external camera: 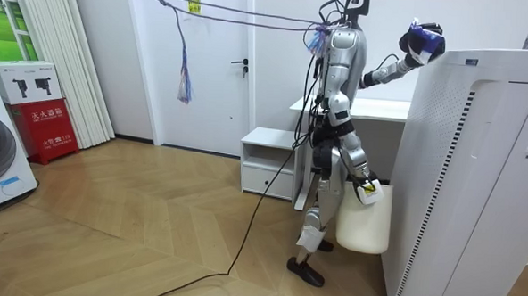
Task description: Pick garbage
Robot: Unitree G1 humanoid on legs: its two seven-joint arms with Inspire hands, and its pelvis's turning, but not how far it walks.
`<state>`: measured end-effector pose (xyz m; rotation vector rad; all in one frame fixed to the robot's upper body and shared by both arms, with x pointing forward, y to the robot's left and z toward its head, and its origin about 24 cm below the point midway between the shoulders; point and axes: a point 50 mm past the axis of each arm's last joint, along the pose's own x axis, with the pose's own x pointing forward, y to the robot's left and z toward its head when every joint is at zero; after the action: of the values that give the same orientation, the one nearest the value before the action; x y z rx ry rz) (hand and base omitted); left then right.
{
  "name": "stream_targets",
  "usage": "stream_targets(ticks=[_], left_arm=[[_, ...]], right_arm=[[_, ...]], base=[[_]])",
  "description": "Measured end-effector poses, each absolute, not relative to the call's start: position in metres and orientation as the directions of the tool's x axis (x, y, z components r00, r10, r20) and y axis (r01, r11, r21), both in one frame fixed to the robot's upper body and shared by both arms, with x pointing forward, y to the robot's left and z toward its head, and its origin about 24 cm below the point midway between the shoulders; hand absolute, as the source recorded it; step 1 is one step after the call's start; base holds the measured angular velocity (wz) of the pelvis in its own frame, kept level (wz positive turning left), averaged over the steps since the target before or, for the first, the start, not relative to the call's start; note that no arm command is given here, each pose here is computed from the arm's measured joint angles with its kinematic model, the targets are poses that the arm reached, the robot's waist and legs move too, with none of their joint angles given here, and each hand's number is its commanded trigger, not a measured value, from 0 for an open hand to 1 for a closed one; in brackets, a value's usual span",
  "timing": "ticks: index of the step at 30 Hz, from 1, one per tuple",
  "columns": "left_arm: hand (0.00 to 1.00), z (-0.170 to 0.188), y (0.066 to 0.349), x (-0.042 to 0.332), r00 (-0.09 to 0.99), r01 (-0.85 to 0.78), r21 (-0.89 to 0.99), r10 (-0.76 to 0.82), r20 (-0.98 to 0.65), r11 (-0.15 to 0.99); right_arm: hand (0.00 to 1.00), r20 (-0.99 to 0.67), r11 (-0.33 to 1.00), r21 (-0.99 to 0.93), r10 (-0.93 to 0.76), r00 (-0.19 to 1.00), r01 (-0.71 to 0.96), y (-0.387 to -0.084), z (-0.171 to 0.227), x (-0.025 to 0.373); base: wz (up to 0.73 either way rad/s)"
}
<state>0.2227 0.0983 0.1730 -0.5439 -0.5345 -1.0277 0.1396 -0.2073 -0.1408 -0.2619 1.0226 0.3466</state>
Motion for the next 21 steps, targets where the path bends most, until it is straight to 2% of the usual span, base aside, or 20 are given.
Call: stream_targets(ticks=[13, 21], left_arm=[[1.0, 0.127, 0.085, 0.232, 0.402, 0.915, -0.255, -0.756, 0.517, 0.313], [1.0, 0.055, 0.098, 0.237, 0.529, 0.825, -0.373, -0.812, 0.247, 0.424]], right_arm=[[1.0, -0.853, 0.91, -0.074, 0.154, 0.498, -0.408, -0.203, -0.136, 0.158], [1.0, -0.859, 0.906, -0.09, 0.139, 0.493, -0.413, -0.205, -0.134, 0.171]], base=[[0.01], [-0.02]])
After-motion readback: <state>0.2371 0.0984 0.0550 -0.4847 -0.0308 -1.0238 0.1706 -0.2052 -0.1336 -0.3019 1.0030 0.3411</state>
